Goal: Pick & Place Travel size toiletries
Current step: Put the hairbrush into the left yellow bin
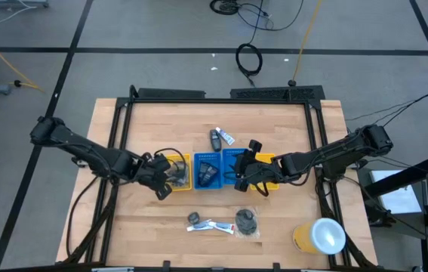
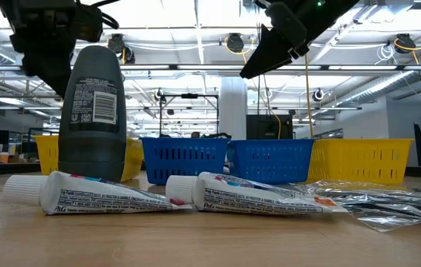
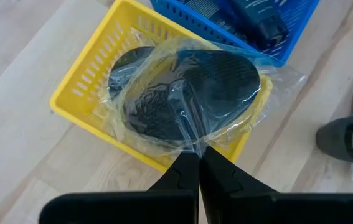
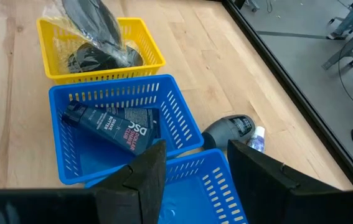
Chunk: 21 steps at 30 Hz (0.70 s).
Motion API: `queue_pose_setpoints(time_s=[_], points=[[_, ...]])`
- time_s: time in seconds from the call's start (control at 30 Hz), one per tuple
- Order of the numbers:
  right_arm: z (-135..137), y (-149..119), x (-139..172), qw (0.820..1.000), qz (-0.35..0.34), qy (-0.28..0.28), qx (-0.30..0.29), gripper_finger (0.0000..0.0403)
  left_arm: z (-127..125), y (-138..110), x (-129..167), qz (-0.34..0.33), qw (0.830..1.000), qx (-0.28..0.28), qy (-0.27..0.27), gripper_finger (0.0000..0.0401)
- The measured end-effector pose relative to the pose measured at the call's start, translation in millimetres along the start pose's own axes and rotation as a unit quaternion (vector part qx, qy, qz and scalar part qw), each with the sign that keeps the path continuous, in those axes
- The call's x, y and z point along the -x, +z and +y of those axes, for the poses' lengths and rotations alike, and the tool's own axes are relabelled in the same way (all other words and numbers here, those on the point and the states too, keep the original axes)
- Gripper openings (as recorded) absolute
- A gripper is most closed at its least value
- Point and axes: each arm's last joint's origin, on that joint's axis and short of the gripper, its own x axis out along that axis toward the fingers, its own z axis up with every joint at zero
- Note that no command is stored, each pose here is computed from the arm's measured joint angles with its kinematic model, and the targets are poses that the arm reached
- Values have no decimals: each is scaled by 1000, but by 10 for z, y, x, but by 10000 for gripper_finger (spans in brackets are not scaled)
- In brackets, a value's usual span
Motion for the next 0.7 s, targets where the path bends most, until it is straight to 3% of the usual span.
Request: queue_pose_setpoints(time_s=[0.23,0.57,0.7], points=[[-1,-1,-1,1000,0,0,0,167,-3,-3,-3,7,1000,17,-4,8],[1,0,0,1000,0,1,0,167,2,-2,0,4,1000,6,-1,89],[46,-9,4,997,15,79,-12,167,-17,7,29,-3,1000,-6,-20,111]])
